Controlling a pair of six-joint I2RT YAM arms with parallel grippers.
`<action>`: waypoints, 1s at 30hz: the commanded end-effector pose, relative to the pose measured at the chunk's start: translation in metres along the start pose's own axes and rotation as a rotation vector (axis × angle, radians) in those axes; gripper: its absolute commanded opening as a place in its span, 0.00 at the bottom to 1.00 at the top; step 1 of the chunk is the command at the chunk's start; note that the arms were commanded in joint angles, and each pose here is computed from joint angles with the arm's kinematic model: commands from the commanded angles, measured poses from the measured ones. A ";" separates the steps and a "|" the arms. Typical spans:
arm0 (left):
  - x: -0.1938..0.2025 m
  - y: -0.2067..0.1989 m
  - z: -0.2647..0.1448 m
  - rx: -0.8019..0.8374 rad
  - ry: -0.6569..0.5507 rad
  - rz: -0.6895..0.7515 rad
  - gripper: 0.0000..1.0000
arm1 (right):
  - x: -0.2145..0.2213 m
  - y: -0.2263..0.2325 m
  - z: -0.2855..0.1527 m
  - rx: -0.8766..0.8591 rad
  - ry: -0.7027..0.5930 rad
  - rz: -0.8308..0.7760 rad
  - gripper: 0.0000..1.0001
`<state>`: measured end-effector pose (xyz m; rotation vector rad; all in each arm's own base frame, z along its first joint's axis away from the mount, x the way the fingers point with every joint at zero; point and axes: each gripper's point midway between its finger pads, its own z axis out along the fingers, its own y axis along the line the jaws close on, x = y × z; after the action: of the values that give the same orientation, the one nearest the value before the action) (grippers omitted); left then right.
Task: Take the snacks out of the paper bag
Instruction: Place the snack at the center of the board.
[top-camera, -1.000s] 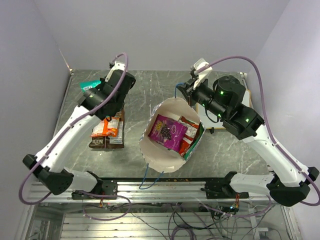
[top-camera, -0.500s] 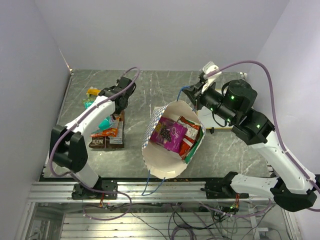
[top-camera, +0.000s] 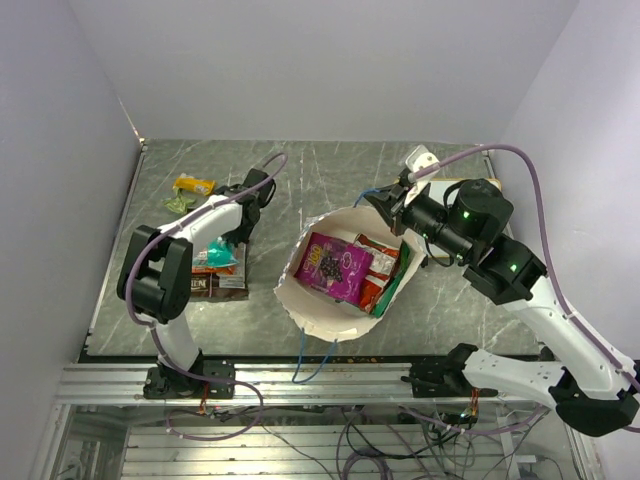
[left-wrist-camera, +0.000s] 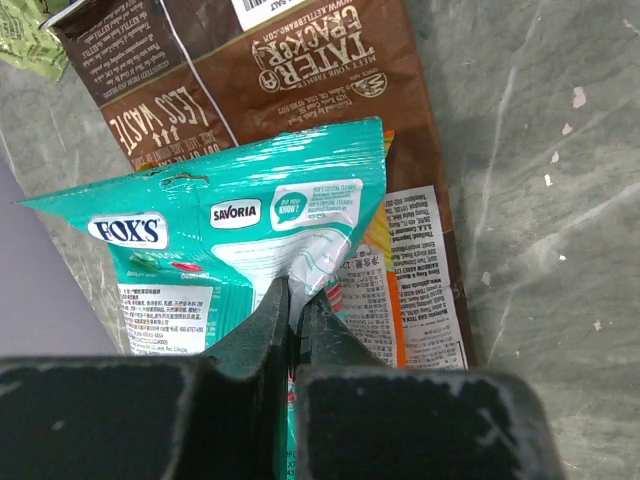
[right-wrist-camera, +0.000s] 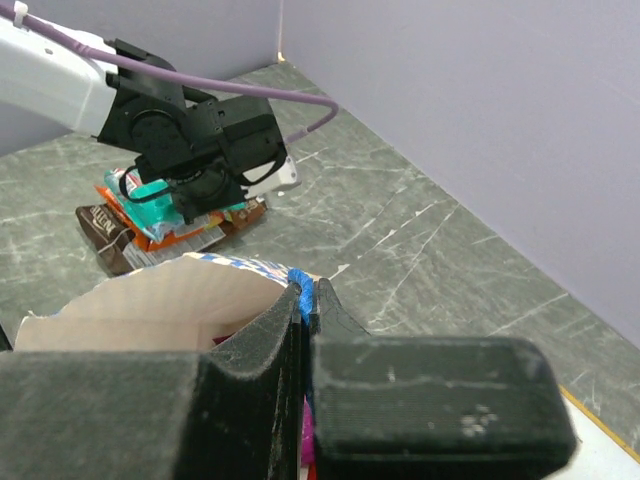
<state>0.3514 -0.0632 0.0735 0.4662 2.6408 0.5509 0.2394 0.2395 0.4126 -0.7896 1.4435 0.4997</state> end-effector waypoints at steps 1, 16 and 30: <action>0.008 -0.024 0.012 0.068 0.018 0.001 0.07 | -0.044 -0.003 -0.008 0.011 -0.172 -0.004 0.00; -0.019 0.023 -0.094 0.083 -0.131 -0.275 0.70 | -0.037 0.009 0.000 -0.061 -0.145 -0.026 0.00; -0.030 -0.018 -0.262 0.667 -0.510 -0.618 0.79 | -0.034 0.018 -0.001 -0.108 -0.145 -0.032 0.00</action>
<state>0.2883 -0.1117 0.2709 -0.0300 2.3111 -0.1494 0.2327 0.2574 0.4118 -0.8763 1.3800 0.5650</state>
